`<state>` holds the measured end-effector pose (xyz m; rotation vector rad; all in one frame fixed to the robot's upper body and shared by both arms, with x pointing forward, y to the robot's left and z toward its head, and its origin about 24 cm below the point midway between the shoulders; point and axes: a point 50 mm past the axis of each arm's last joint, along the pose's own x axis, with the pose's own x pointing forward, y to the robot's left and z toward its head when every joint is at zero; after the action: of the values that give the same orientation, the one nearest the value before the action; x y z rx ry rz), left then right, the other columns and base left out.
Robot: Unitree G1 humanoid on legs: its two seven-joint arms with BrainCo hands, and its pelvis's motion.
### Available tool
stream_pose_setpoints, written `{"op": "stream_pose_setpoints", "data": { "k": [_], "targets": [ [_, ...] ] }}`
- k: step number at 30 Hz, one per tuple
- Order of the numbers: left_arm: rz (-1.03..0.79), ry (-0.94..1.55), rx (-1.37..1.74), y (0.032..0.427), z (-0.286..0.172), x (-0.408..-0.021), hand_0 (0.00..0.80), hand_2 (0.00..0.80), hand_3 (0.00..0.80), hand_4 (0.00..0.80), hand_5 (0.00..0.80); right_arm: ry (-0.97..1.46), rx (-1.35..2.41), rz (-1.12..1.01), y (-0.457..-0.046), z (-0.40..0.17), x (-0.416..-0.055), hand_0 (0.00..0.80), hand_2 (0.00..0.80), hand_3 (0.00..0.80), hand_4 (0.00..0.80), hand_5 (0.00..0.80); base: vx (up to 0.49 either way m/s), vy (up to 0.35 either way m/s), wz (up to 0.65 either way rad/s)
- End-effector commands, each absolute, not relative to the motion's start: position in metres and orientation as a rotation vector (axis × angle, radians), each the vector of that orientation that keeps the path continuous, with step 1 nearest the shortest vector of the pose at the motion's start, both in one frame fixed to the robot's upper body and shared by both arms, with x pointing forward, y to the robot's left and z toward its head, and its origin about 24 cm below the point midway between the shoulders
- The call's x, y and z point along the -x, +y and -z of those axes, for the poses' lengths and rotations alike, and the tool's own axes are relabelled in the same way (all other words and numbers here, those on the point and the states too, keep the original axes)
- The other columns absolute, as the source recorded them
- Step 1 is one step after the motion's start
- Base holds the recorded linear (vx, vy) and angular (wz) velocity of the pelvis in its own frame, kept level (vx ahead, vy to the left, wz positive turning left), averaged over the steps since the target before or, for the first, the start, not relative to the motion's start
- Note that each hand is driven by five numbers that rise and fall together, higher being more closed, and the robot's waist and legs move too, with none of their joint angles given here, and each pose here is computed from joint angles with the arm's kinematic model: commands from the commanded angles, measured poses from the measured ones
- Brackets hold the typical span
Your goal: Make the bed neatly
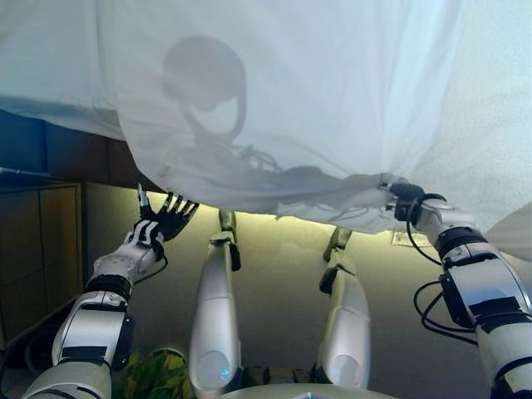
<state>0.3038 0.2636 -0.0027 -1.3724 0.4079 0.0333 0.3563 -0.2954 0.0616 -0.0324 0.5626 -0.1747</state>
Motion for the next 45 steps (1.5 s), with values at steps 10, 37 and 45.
{"op": "stream_pose_setpoints", "data": {
  "k": [10, 37, 45],
  "targets": [
    [-0.182, 0.565, 1.413, 0.278, 0.056, -0.241, 0.0, 0.0, 0.0, 0.0, 0.0, 0.663, 0.108, 0.401, -0.36, -0.044, -0.31, 0.8, 0.8, 0.8, 0.8, 0.8, 0.017, -0.037, 0.08],
    [1.127, -0.251, 1.145, 0.196, -0.065, -0.297, 0.0, 0.0, 0.0, 0.0, 0.0, 0.719, 0.26, 0.432, -0.36, -0.05, -0.313, 0.8, 0.8, 0.8, 0.8, 0.8, 0.005, 0.018, 0.01],
    [1.158, -0.291, 1.108, 0.193, -0.096, -0.32, 0.0, 0.0, 0.0, 0.0, 0.0, 0.682, 0.283, 0.49, -0.36, -0.06, -0.32, 0.0, 0.0, 0.0, 0.0, 0.0, -0.006, 0.012, -0.07]
  ]
}}
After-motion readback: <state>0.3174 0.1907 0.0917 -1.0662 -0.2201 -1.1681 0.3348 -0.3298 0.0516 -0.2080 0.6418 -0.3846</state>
